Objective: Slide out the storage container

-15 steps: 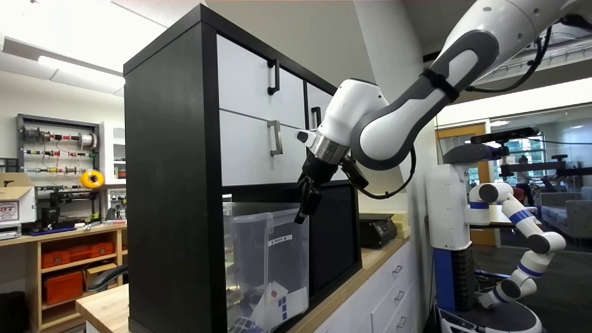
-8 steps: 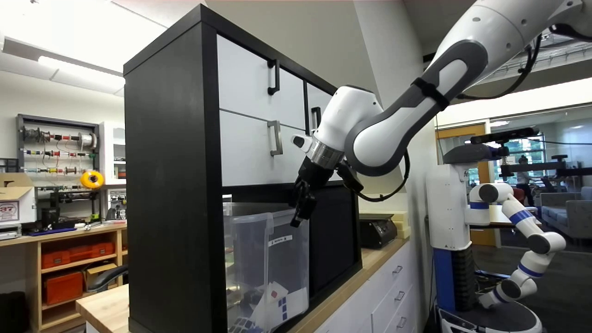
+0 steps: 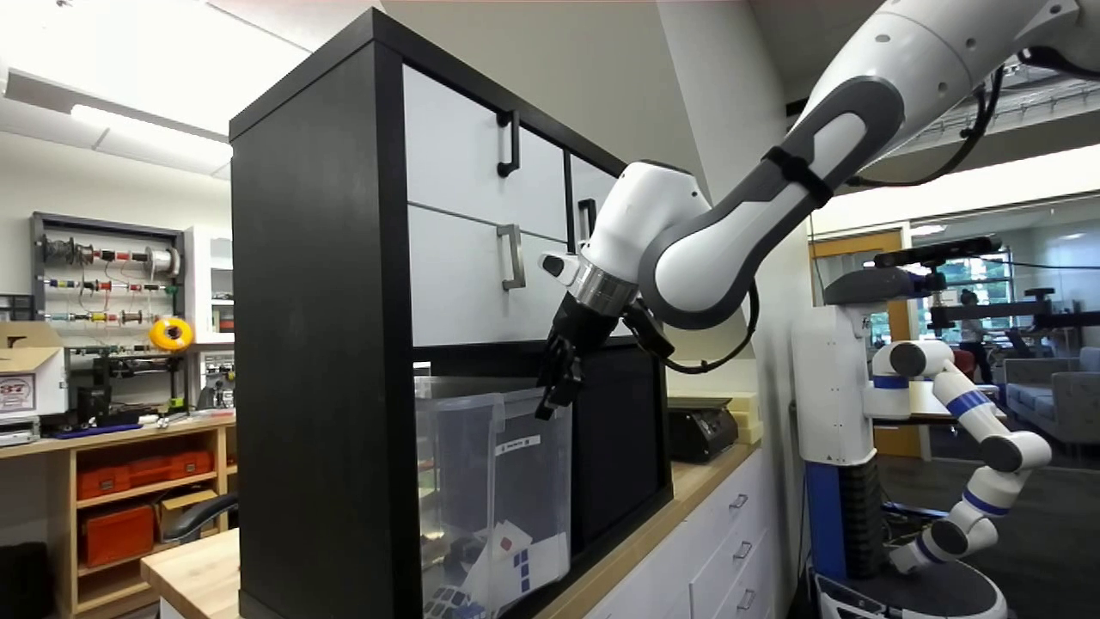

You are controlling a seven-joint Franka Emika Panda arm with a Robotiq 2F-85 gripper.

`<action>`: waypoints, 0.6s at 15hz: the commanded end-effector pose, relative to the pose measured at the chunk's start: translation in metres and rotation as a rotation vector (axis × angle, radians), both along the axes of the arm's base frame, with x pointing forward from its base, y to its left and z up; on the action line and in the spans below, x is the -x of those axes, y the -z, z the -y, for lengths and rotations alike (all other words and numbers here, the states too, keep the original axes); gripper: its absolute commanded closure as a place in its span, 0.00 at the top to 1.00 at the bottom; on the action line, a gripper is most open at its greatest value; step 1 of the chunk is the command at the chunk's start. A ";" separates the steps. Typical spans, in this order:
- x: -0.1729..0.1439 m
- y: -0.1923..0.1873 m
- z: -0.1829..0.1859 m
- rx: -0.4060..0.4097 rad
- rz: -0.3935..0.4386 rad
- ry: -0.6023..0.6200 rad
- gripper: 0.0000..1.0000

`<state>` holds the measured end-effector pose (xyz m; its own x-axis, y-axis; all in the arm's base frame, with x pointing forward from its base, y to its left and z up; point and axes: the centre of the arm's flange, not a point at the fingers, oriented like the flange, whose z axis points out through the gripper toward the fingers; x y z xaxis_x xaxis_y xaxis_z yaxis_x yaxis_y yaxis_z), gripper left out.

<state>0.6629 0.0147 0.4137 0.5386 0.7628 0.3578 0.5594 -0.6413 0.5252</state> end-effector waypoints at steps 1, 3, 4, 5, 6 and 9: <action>0.009 -0.013 0.006 0.004 0.025 -0.035 0.17; 0.019 -0.016 0.005 0.016 0.028 -0.056 0.15; 0.025 -0.018 0.005 0.024 0.028 -0.071 0.12; 0.030 -0.019 0.005 0.028 0.029 -0.081 0.12; 0.037 -0.019 0.006 0.039 0.032 -0.089 0.10; 0.056 -0.018 0.009 0.050 0.025 -0.106 0.09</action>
<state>0.6460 0.0178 0.4151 0.4615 0.8288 0.3163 0.6140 -0.5557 0.5605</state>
